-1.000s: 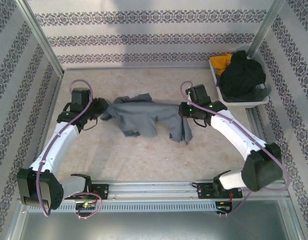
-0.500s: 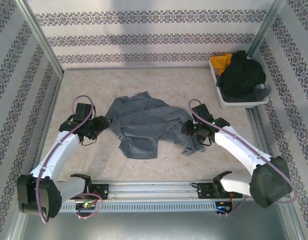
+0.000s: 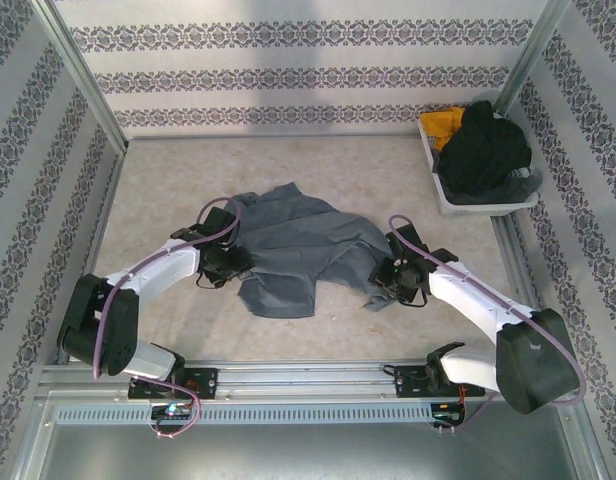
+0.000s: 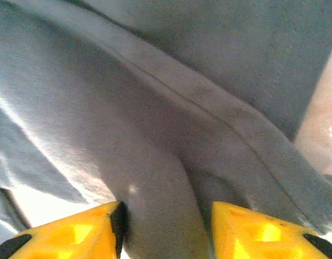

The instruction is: Fold and stack the t-shirts

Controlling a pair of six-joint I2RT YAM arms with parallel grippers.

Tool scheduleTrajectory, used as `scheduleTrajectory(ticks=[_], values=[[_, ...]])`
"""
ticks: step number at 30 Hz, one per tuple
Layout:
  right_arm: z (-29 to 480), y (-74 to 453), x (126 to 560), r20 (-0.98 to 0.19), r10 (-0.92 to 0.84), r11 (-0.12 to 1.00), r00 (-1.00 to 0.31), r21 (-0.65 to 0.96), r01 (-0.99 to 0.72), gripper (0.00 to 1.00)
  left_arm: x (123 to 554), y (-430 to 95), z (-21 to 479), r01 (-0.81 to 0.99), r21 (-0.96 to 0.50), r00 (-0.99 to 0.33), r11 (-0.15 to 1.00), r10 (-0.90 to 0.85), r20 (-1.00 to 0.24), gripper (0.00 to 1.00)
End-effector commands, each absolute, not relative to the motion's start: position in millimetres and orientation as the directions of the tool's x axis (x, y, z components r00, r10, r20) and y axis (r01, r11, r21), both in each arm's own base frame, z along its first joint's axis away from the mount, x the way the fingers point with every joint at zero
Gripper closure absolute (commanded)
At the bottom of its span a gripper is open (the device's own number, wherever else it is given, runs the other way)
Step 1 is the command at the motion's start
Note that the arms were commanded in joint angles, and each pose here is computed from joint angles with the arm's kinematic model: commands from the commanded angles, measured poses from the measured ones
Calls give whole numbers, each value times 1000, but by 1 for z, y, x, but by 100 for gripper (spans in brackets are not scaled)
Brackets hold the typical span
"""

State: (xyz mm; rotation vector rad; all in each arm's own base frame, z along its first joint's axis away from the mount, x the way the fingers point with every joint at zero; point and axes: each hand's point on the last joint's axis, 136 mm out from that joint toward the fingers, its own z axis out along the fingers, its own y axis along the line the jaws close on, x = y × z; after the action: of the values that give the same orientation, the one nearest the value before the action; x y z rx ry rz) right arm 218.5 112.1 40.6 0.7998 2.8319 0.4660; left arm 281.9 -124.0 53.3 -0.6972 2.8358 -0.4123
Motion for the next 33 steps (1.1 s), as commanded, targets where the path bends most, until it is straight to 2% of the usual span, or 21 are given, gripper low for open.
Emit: scheduleTrajectory(ticks=[1,5,7,9,11,16,19,24,25,26,28,30,31,33], values=[[25,108,212,-18,583,774,-813,319,547,53,292,-114,48,-386,-234,-885,892,-430,-180,50],[14,92,222,-32,593,783,-804,257,567,63,299,-98,51,-390,-201,-867,899,-432,-250,78],[11,81,231,-39,590,792,-806,217,570,79,305,-87,57,-416,-213,-842,884,-463,-276,90],[11,70,241,-52,596,794,-802,188,578,100,308,-77,61,-439,-222,-821,871,-489,-294,97],[17,61,255,-87,591,802,-802,176,571,100,313,-67,70,-452,-243,-800,858,-511,-316,99],[38,45,293,-173,534,844,-827,157,512,100,325,-44,102,-458,-362,-722,812,-577,-381,97],[55,43,313,-229,464,885,-855,140,443,100,325,-29,115,-468,-380,-684,798,-600,-416,95],[68,52,329,-246,354,934,-902,149,326,100,318,-12,104,-506,-374,-675,777,-627,-389,80],[67,55,329,-235,338,938,-911,156,308,100,317,-14,101,-503,-379,-679,777,-626,-383,69],[67,55,329,-225,331,941,-917,153,302,98,314,-16,99,-501,-386,-682,775,-628,-375,58],[68,54,326,-220,325,943,-920,143,299,89,307,-18,94,-505,-391,-687,769,-633,-358,49],[71,53,323,-226,326,943,-918,142,300,72,297,-23,89,-499,-405,-694,766,-633,-343,49],[74,52,322,-230,330,942,-916,146,302,69,292,-27,87,-487,-422,-700,765,-631,-335,52],[78,53,319,-235,332,941,-913,150,304,68,285,-40,81,-457,-471,-712,754,-628,-315,54]])
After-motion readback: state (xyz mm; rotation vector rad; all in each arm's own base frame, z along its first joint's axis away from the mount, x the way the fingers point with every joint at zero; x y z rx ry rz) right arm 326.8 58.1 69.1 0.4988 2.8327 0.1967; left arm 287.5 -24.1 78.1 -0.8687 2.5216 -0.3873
